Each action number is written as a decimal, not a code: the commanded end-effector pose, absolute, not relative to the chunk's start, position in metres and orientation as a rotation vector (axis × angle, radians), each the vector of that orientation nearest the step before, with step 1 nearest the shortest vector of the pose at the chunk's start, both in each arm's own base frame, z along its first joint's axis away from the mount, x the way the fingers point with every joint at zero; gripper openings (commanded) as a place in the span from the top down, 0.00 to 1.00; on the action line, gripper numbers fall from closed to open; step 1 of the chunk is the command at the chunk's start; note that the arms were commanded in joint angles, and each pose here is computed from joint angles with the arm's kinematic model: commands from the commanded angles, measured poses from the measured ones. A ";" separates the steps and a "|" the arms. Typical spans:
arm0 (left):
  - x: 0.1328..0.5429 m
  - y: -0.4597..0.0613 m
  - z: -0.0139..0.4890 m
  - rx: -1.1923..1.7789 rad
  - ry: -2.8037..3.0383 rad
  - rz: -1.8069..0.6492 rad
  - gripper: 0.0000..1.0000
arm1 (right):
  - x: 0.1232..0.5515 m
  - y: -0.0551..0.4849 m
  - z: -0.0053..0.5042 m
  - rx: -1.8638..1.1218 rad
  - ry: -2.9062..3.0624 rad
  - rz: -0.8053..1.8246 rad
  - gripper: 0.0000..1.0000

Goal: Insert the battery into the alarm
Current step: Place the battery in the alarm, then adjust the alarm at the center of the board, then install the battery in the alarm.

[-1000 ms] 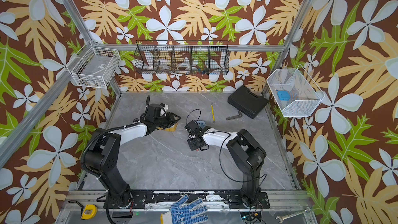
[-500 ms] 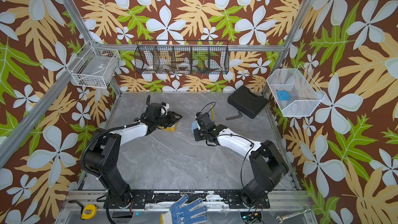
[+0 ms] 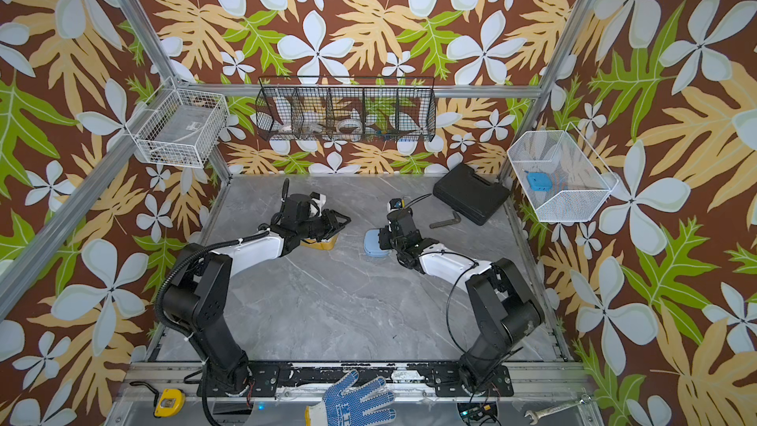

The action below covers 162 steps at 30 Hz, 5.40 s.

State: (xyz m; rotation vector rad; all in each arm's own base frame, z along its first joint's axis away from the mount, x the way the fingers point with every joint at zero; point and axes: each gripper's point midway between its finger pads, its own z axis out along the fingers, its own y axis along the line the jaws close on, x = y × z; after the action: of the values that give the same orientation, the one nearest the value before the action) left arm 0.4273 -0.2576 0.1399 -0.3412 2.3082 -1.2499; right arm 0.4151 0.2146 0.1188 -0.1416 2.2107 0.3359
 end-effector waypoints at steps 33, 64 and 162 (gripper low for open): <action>0.432 -0.252 0.134 -0.392 2.289 -1.201 0.59 | 0.430 0.225 0.090 -0.106 2.019 0.446 0.90; 0.434 -0.262 0.146 -0.333 2.280 -1.186 0.59 | 0.403 0.208 0.084 -0.048 2.032 0.431 0.50; 0.418 -0.293 0.081 -0.605 2.500 -1.264 0.38 | 0.381 0.224 0.082 -0.293 2.370 0.819 0.30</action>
State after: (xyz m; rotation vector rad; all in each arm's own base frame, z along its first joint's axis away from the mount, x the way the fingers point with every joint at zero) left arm 0.4230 -0.2987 0.0863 -0.6654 2.4564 -1.3494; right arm 0.3716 0.2328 0.0715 -0.2980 2.3912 0.9234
